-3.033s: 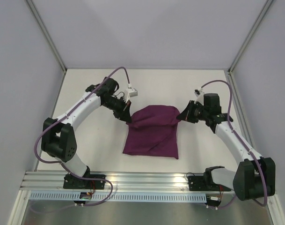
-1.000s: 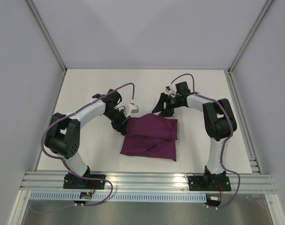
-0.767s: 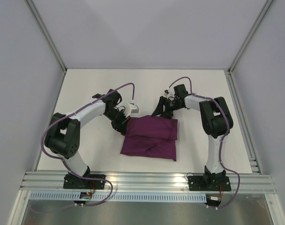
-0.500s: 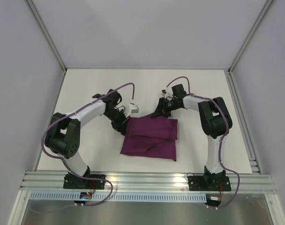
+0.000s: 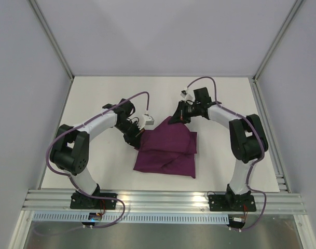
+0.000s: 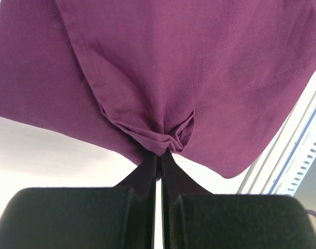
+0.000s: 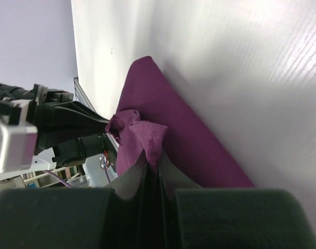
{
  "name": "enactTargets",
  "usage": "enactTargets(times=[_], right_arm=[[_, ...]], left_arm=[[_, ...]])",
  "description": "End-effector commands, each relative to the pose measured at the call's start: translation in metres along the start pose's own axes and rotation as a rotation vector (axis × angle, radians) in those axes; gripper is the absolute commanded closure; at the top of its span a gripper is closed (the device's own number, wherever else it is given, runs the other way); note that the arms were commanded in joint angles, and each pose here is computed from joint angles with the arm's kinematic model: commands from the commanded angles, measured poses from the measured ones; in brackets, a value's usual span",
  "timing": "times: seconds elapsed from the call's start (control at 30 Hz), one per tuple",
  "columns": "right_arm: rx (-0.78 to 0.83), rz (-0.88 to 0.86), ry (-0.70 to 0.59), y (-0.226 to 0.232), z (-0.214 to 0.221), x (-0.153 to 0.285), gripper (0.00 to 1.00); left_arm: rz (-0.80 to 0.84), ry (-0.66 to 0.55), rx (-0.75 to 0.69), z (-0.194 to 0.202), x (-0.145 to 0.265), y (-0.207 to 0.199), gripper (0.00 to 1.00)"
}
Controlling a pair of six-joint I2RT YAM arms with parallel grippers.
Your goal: Prepare the surgical pack
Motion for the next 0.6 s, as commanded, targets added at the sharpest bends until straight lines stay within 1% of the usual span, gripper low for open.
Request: enactTargets(times=[0.0, 0.07, 0.17, 0.23, 0.27, 0.3, 0.33, 0.37, 0.4, 0.47, 0.5, 0.57], right_arm=[[0.109, 0.015, -0.111, 0.023, -0.008, 0.02, 0.99], [0.121, 0.014, -0.115, 0.028, 0.001, 0.026, 0.99], [0.124, 0.018, -0.106, 0.034, 0.019, 0.031, 0.99], [0.143, 0.006, -0.084, 0.041, 0.034, 0.03, 0.99], [0.152, -0.002, -0.072, 0.047, 0.046, 0.033, 1.0], [0.16, -0.009, -0.057, 0.05, 0.055, 0.033, 1.0], [0.196, -0.03, -0.046, 0.062, 0.065, 0.035, 1.0], [0.196, -0.038, -0.018, 0.065, 0.076, 0.036, 0.99], [0.189, -0.034, 0.016, 0.063, 0.091, 0.035, 0.99], [0.219, -0.023, 0.054, 0.07, 0.114, 0.04, 1.0], [0.21, -0.016, 0.08, 0.066, 0.128, 0.041, 1.0], [0.227, -0.031, 0.094, 0.072, 0.147, 0.045, 0.99]], left_arm=[[-0.022, 0.014, -0.014, 0.001, 0.0, 0.003, 1.0], [-0.021, 0.019, -0.013, 0.002, -0.001, 0.003, 1.0], [-0.023, 0.022, -0.01, 0.003, 0.0, 0.003, 0.97], [-0.022, 0.023, -0.01, 0.003, 0.001, 0.002, 0.87], [-0.021, 0.025, -0.012, 0.003, 0.002, 0.001, 0.85], [-0.018, 0.024, -0.015, 0.003, 0.003, 0.0, 0.79], [-0.016, 0.021, -0.017, 0.003, 0.005, -0.001, 0.76], [-0.012, 0.026, -0.016, 0.004, 0.006, -0.003, 0.71], [-0.014, 0.019, -0.024, 0.004, 0.01, -0.006, 0.63], [-0.002, 0.018, -0.034, 0.005, 0.015, -0.011, 0.57], [-0.005, 0.007, -0.052, 0.004, 0.02, -0.014, 0.51], [0.025, -0.001, -0.075, 0.005, 0.026, -0.022, 0.46]])
Point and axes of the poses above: each gripper's point midway between its finger pads, its own x axis back along the fingers, its own y axis along the line the jaws close on, z = x × y, the point moved 9 cm from there along x, back along the fingers, and after that the axes turned 7 degrees about x, right-handed, at the moved point
